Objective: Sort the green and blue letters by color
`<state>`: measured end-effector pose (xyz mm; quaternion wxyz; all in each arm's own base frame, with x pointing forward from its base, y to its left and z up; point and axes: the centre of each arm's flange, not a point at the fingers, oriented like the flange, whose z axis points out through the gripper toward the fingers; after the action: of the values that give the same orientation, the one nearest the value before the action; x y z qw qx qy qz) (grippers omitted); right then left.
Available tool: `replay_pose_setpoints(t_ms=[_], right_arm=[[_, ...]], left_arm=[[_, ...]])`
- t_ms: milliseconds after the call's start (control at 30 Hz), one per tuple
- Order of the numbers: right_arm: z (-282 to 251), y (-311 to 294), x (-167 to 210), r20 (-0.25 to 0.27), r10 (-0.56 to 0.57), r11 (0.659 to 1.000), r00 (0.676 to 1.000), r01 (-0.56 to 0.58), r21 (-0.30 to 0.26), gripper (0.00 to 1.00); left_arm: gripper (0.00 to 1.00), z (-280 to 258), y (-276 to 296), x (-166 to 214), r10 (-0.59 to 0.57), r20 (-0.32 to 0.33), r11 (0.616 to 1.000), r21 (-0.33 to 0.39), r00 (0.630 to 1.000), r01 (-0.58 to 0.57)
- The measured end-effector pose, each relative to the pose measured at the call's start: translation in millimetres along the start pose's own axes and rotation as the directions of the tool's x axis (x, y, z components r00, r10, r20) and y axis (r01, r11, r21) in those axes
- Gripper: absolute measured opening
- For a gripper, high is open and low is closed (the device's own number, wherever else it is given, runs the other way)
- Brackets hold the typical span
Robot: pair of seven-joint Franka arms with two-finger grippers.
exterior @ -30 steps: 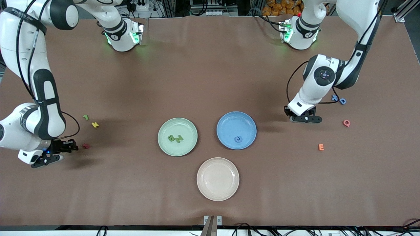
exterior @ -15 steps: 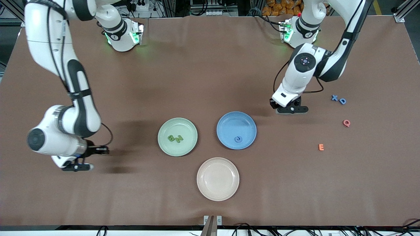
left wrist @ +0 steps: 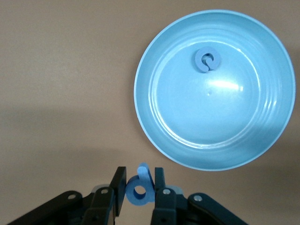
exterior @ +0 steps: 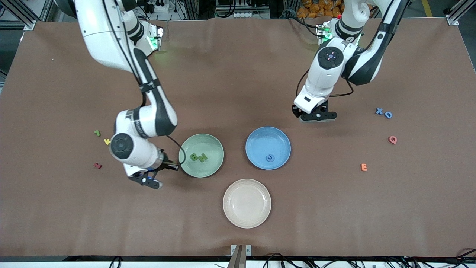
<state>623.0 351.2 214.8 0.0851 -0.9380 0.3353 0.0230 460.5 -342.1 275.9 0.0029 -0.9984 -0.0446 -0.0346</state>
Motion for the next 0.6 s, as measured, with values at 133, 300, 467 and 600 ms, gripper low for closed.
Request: replay_pose_setpoints(t_ms=[133,300,467,600], right_arm=[[20,-3,-10,-0.018,0.013,1.000,1.000,-0.013,0.003,0.33],[23,-12,-17,-0.028,0.032,0.999,0.999,-0.032,0.018,0.33],[26,-16,-18,-0.030,0.039,0.999,0.999,-0.039,0.020,0.49],[27,-17,-19,-0.030,0.038,0.999,0.999,-0.038,0.020,0.67]], left_arm=[[0.29,-5,4,8,-0.014,-0.013,1.000,-0.012,1.000,0.014],[0.29,-16,15,20,-0.032,-0.032,0.999,-0.032,0.999,0.031],[0.29,-31,24,34,-0.042,-0.031,0.999,-0.025,0.999,0.041],[0.29,-36,30,42,-0.045,-0.033,0.999,-0.026,0.998,0.045]])
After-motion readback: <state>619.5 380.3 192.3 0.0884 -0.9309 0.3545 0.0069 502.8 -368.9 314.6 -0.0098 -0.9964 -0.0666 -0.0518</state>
